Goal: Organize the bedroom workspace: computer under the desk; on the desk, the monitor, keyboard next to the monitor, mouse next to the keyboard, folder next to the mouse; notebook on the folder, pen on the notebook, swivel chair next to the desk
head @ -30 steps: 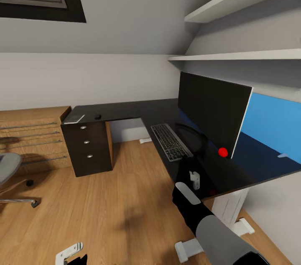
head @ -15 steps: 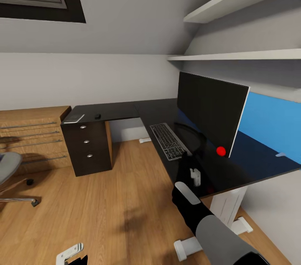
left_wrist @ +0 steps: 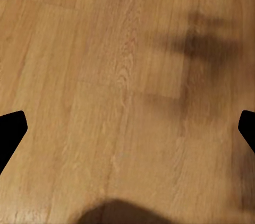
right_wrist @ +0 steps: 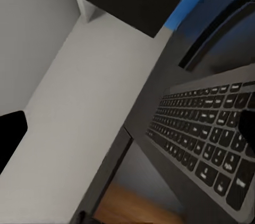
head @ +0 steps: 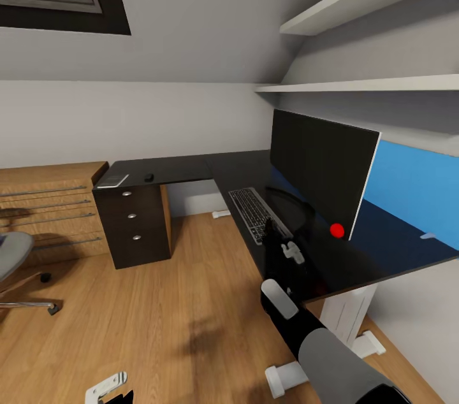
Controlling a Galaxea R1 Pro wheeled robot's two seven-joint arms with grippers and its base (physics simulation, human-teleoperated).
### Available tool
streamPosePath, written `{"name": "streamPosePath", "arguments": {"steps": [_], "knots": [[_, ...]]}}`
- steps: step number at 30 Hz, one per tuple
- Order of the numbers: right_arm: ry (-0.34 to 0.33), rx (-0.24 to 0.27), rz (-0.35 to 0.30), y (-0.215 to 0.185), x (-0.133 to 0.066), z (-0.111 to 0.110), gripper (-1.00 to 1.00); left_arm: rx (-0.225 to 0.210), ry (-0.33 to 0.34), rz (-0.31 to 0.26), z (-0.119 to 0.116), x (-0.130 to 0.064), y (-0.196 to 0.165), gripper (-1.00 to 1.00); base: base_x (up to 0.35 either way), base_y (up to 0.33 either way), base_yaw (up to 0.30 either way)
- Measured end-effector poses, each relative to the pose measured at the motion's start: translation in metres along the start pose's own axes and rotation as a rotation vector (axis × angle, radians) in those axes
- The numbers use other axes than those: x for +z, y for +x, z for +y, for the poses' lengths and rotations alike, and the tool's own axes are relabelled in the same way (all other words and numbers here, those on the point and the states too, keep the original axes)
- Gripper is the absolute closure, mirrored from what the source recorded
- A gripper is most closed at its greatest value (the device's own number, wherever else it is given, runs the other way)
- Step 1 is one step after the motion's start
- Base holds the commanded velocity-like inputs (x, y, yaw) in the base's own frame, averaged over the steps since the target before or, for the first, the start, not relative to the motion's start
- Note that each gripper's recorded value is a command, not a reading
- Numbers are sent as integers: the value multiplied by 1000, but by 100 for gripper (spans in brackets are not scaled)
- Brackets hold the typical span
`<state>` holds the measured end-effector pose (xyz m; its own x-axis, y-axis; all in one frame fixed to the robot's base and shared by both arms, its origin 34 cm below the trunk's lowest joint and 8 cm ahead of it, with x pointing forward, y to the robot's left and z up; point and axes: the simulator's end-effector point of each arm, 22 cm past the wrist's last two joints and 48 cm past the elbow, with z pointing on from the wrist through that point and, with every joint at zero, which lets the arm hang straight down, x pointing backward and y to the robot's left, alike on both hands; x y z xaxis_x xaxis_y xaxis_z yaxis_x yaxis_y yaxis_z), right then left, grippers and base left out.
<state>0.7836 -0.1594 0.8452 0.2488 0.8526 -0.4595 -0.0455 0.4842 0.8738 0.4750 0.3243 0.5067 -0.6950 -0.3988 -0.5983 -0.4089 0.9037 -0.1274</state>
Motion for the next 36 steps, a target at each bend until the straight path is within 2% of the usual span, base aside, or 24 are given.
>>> {"name": "streamPosePath", "arguments": {"steps": [2, 5, 15, 20, 33, 36], "knots": [[-46, -57, 14, 4, -1, 10, -100, 0, 0, 1, 0, 0, 0, -100, 0, 0, 0], [-95, -114, 34, 10, -3, 20, -100, 1, 0, 1, 0, 0, 1, -100, 0, 0, 0], [-194, -179, 135, 47, -22, 41, -100, 1, 0, 1, 0, 0, 1, -100, 0, 0, 0], [-233, -206, 169, 61, -30, 50, -100, 1, 0, 1, 0, 0, 1, -100, 0, 0, 0], [-278, -231, 208, 77, -41, 59, -100, 2, 0, 1, 0, 0, 1, -100, 0, 0, 0], [-327, -262, 254, 95, -54, 69, -100, 2, 0, 1, 0, 0, 1, -100, 0, 0, 0]]}}
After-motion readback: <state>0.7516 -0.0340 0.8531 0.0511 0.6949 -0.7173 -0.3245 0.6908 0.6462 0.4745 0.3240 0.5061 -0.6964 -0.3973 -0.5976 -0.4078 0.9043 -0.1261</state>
